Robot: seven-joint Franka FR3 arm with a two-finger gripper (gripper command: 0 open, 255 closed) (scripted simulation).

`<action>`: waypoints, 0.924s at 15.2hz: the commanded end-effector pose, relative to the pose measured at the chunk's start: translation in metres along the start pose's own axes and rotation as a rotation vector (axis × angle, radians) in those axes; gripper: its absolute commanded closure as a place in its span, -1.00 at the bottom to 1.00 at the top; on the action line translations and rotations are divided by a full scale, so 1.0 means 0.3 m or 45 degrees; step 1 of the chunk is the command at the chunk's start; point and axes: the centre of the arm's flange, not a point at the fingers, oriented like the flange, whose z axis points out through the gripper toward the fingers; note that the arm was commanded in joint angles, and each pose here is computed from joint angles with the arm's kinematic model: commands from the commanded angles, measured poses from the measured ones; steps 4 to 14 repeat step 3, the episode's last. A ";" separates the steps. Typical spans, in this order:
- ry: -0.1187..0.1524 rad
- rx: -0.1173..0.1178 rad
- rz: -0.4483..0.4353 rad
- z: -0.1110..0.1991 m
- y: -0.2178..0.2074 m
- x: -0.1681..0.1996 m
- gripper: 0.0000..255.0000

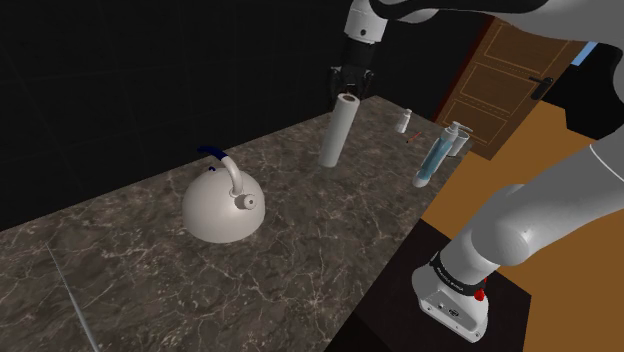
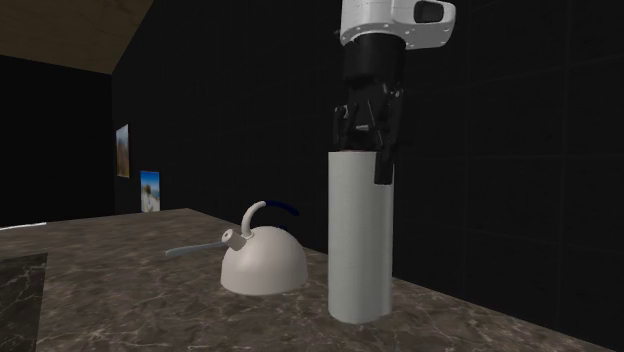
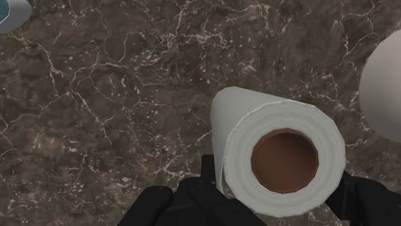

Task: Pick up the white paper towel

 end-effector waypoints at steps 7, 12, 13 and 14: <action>-0.001 0.000 0.000 -0.036 -0.002 -0.003 1.00; -0.001 0.000 0.000 -0.036 -0.002 -0.003 1.00; -0.001 0.000 0.000 -0.036 -0.002 -0.003 1.00; -0.001 0.000 0.000 -0.036 -0.002 -0.003 1.00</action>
